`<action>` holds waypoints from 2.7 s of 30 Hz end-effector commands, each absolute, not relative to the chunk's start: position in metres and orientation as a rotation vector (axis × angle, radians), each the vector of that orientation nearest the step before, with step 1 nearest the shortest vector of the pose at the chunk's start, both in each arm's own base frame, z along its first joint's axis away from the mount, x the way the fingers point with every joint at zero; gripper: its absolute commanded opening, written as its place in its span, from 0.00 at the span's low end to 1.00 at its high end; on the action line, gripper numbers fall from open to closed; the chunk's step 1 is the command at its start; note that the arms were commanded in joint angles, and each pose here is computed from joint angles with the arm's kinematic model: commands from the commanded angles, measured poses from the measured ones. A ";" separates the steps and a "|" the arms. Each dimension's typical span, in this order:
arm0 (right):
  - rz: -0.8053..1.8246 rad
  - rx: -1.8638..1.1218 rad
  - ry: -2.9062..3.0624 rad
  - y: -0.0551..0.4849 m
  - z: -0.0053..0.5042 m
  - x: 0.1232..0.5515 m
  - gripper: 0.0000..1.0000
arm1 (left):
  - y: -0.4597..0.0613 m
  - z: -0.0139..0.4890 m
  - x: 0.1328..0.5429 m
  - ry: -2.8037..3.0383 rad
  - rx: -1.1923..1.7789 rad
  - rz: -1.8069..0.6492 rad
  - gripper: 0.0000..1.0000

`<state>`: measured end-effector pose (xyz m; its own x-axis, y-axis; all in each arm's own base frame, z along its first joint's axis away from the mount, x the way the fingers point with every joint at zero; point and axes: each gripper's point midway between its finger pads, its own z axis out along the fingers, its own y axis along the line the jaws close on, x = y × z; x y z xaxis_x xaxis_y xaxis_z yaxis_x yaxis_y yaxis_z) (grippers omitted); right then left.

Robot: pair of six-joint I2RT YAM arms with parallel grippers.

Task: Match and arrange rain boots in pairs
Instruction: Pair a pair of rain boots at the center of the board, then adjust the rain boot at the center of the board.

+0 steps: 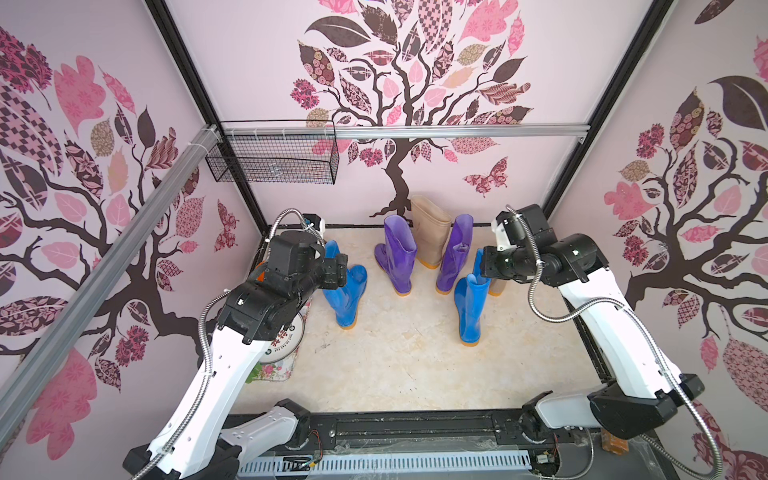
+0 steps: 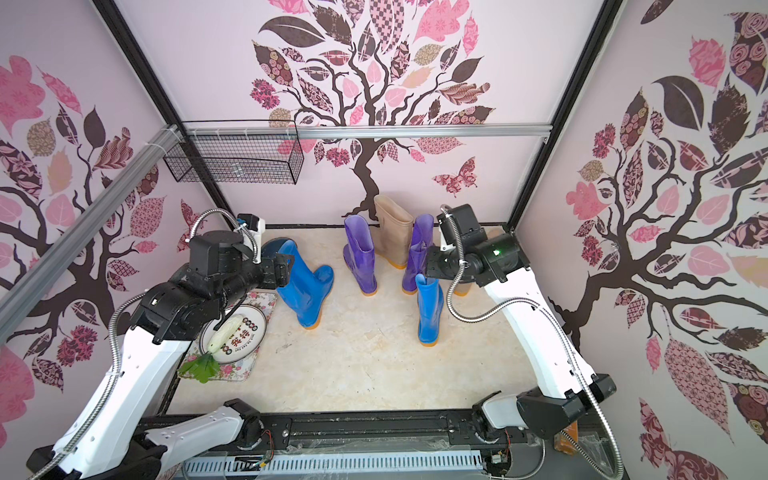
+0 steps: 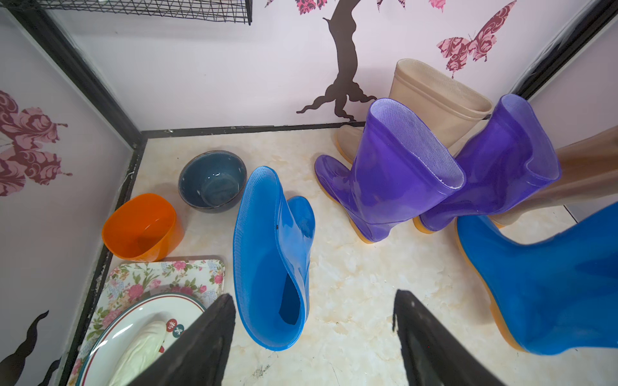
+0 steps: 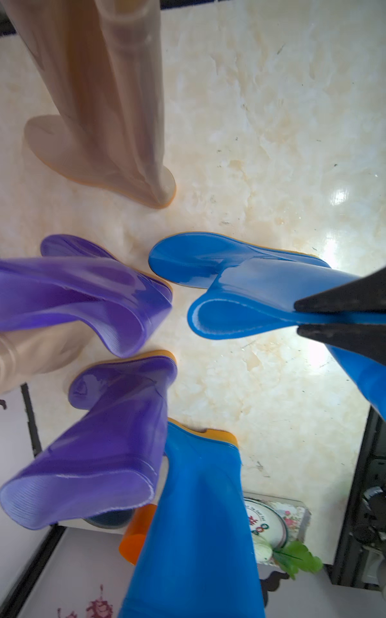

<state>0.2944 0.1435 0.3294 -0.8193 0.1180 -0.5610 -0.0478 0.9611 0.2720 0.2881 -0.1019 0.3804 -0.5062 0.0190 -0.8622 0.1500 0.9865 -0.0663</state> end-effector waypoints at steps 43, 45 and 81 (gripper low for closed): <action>0.776 -0.099 2.248 0.387 0.365 0.358 0.00 | -0.059 0.286 0.321 2.438 -0.096 -0.173 0.83; 0.763 -0.091 2.257 0.397 0.357 0.368 0.00 | -0.065 0.284 0.323 2.437 -0.083 -0.216 0.81; 0.906 -0.049 2.267 0.442 0.340 0.381 0.00 | -0.058 0.286 0.332 2.454 0.030 -0.094 0.00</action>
<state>0.3761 0.4226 0.3091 -0.7695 0.0954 -0.6314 -0.2857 0.8329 0.4740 0.3281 -0.0609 0.2689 -0.7969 -0.0261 -0.6036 0.0352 0.9954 -0.0896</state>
